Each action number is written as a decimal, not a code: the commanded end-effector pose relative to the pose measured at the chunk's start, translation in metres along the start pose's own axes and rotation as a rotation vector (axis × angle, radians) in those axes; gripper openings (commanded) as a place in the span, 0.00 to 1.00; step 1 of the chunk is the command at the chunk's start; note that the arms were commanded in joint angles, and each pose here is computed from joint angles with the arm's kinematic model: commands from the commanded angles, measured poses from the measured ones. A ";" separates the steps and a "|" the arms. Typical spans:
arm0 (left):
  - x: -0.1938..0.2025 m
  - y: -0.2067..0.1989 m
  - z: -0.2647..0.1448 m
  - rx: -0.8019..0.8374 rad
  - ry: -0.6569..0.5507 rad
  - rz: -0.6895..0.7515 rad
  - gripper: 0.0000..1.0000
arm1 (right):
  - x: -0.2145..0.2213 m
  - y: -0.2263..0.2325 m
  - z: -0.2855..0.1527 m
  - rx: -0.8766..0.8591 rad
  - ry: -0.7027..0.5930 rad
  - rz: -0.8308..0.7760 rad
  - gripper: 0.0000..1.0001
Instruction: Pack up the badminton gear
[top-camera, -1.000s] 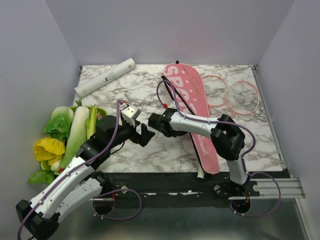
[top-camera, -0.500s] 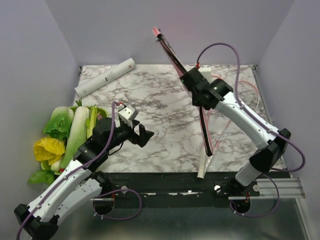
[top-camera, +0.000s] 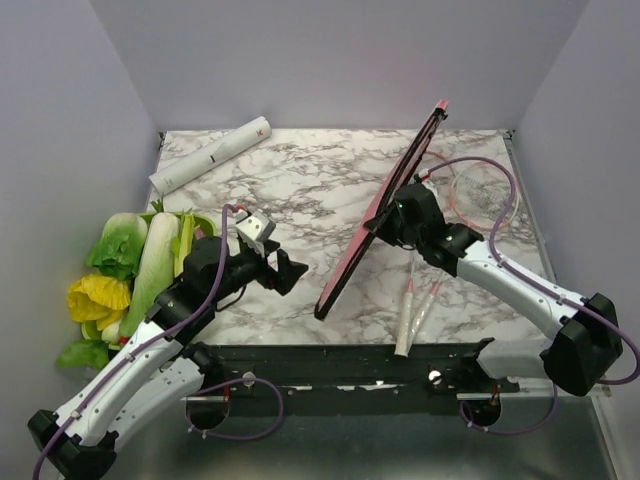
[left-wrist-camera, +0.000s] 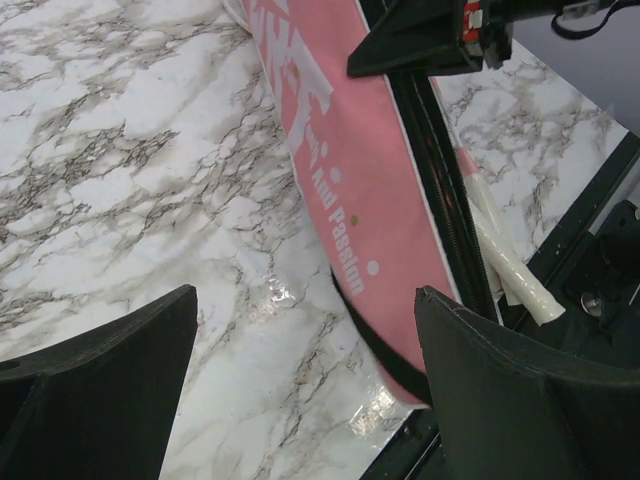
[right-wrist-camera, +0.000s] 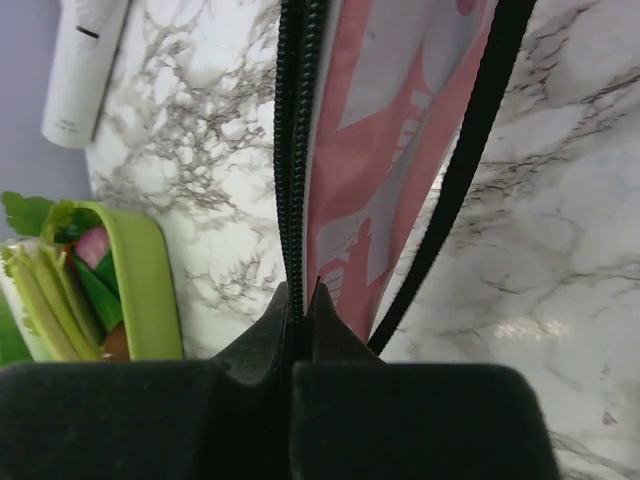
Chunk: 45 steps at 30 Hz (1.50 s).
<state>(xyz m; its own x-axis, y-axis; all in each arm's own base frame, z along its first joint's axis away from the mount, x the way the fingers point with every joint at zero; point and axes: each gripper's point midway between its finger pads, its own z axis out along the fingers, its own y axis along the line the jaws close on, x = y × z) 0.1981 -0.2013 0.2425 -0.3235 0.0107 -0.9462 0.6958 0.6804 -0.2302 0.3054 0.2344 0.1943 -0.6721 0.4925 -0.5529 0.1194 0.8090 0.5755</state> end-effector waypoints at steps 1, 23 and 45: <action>-0.001 -0.006 0.000 0.033 -0.015 -0.004 0.95 | -0.033 0.069 -0.001 -0.371 -0.166 0.182 0.01; 0.000 0.000 -0.001 -0.008 -0.013 0.003 0.94 | 0.025 0.090 0.090 -0.590 0.003 0.148 0.01; 0.034 0.011 0.030 -0.044 0.168 -0.063 0.99 | 0.026 0.016 0.068 -0.131 0.069 -0.077 0.69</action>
<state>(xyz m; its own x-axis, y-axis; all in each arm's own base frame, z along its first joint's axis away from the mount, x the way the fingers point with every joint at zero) 0.2110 -0.2097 0.2016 -0.4500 0.0887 -0.8886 0.6497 0.7152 -0.2576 0.3543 0.3239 0.1625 -0.7237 0.4821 -0.4937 -0.0960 0.6382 0.7639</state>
